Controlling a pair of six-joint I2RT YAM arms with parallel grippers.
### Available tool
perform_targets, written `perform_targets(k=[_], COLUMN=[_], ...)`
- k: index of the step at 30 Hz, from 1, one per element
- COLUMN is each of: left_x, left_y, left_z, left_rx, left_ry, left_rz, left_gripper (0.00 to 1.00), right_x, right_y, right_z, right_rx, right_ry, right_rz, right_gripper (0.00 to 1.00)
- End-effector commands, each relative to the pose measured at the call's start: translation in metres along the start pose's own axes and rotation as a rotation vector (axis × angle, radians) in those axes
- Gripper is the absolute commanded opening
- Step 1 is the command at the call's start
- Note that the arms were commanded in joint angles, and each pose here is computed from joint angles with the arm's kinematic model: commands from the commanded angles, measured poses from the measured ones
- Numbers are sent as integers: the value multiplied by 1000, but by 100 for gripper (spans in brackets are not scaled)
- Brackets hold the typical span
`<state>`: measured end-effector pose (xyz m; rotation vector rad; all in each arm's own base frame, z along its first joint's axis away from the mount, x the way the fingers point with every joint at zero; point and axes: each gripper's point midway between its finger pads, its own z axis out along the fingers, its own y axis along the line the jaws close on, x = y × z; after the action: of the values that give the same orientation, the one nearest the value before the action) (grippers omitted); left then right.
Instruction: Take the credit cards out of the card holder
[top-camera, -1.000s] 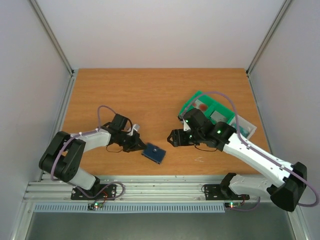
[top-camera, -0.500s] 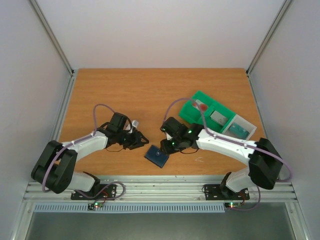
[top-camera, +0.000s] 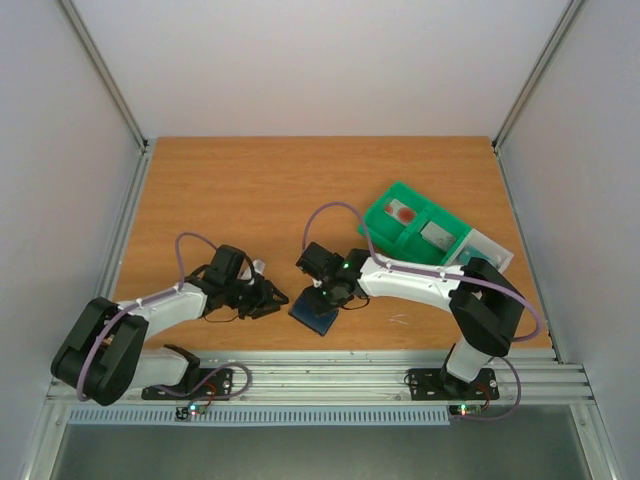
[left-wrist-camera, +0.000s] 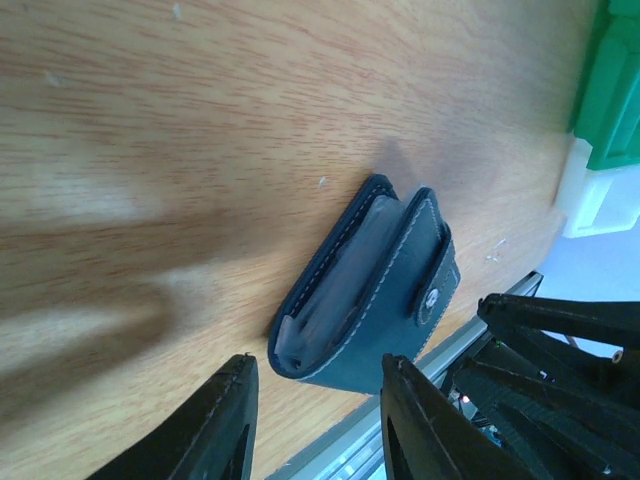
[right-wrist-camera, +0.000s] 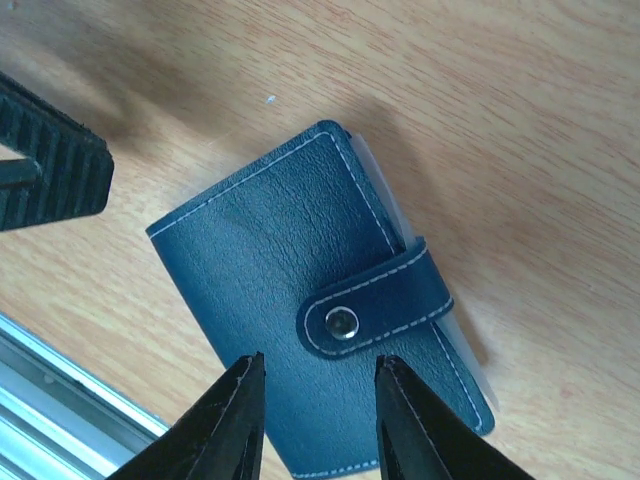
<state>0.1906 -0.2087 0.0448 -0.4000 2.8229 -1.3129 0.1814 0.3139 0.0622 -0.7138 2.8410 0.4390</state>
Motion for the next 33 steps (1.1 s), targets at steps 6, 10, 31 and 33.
perform_targets(k=[6, 10, 31, 33], left_x=[1, 2, -1, 0], left_y=[-8, -8, -13, -11], left_z=[8, 10, 20, 21], left_rx=[108, 139, 183, 181], left_ry=[14, 14, 40, 42], left_rz=[-26, -44, -73, -73], left_gripper=[34, 34, 28, 28], right_x=[-17, -16, 4, 2], right_y=[4, -3, -24, -24], right_z=[13, 23, 39, 34], right_rx=[30, 66, 295, 297], right_ry=[-32, -25, 9, -15], right_rz=[-37, -37, -139, -122], right_gripper=[29, 27, 17, 10])
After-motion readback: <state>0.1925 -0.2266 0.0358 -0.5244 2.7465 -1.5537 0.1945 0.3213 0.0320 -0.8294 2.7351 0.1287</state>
